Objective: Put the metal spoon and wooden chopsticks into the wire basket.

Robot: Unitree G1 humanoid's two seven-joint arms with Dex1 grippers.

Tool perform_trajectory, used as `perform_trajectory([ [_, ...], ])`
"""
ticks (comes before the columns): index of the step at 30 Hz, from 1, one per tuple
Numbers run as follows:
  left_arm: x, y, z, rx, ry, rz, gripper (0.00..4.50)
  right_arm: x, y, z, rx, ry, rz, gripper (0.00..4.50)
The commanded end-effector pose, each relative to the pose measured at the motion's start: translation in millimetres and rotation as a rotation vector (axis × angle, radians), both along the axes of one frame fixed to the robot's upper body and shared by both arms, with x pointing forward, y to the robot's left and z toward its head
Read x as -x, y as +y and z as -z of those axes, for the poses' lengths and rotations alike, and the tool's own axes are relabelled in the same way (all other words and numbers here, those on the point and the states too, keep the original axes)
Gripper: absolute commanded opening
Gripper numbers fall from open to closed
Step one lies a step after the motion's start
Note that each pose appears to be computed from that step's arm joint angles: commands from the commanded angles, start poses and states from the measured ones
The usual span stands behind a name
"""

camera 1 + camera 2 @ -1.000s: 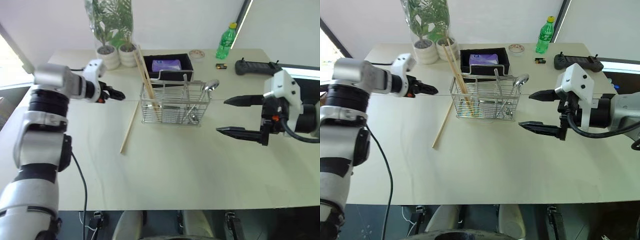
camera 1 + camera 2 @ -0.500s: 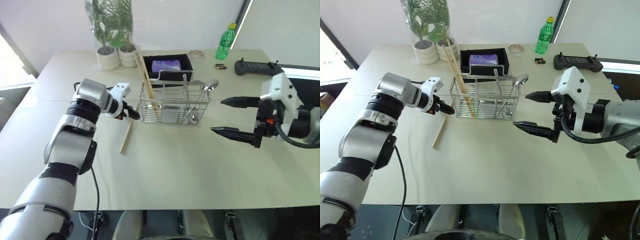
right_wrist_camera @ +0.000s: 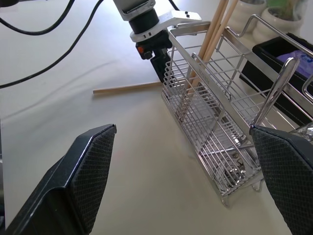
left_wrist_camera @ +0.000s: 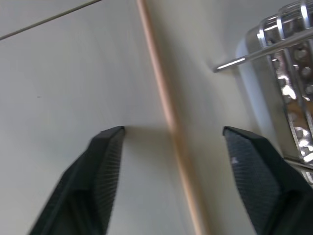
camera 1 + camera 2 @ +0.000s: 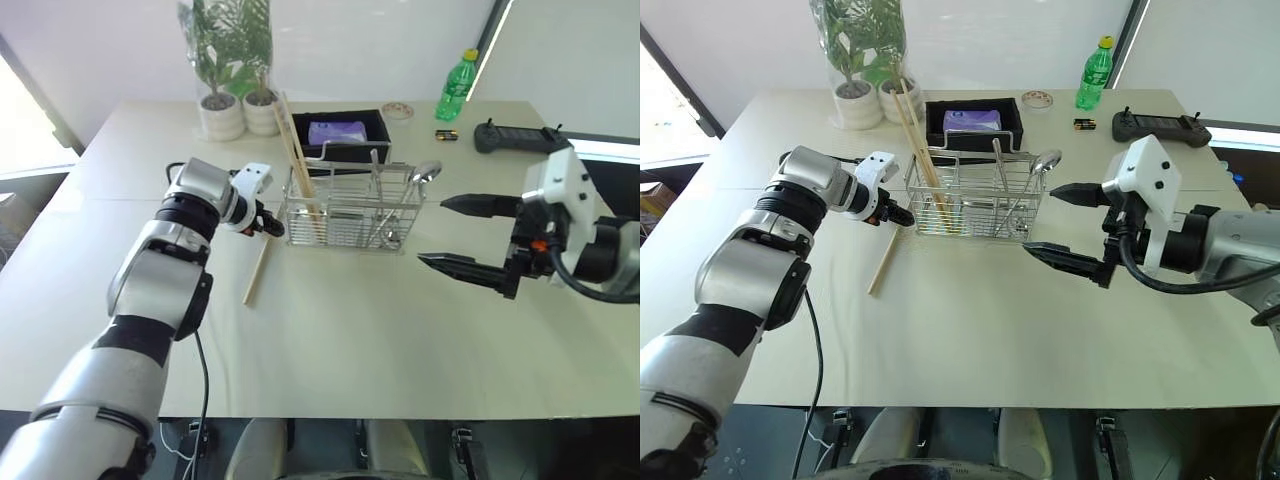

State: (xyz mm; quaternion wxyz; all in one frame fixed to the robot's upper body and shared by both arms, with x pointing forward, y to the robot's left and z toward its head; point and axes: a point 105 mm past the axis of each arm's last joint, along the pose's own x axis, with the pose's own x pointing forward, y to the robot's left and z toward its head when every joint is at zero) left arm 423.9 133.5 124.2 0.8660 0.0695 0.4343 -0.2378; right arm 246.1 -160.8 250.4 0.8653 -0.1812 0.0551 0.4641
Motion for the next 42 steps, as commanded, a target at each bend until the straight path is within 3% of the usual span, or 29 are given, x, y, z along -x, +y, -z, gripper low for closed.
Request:
perform_trajectory([
  [1, 3, -1, 7, 0.014, 0.033, -0.005, 1.64, 3, 0, -15, -0.016, -0.063, 0.003, 4.50],
  [4, 4, 0, 8, 0.016, 0.038, -0.010, 0.05, 3, -1, -16, -0.020, -0.064, 0.006, 4.50],
  [16, 5, 16, 8, 0.043, 0.055, -0.083, 0.01, 1, 1, -17, -0.014, -0.057, -0.001, 4.50],
  [23, -4, 53, -21, 0.073, -0.057, -0.197, 0.01, -2, -1, -21, 0.006, -0.056, -0.017, 4.50],
  [27, -16, 93, -57, 0.029, -0.271, -0.302, 0.01, -5, -2, -24, 0.016, -0.055, -0.025, 4.50],
  [30, -29, 98, -119, 0.131, -0.602, -0.310, 0.01, -7, -1, -25, 0.025, -0.053, -0.034, 4.50],
  [32, -26, 88, -173, 0.338, -0.818, -0.308, 0.01, -8, -1, -25, 0.034, -0.050, -0.040, 4.50],
  [36, -3, 76, -240, 0.643, -1.096, -0.277, 0.01, -9, 0, -26, 0.041, -0.045, -0.053, 4.50],
  [39, 16, 63, -267, 0.785, -1.218, -0.231, 0.01, -10, 2, -26, 0.039, -0.042, -0.059, 4.50],
  [42, 28, 33, -278, 0.883, -1.225, -0.140, 0.01, -9, 4, -26, 0.034, -0.035, -0.064, 4.50],
])
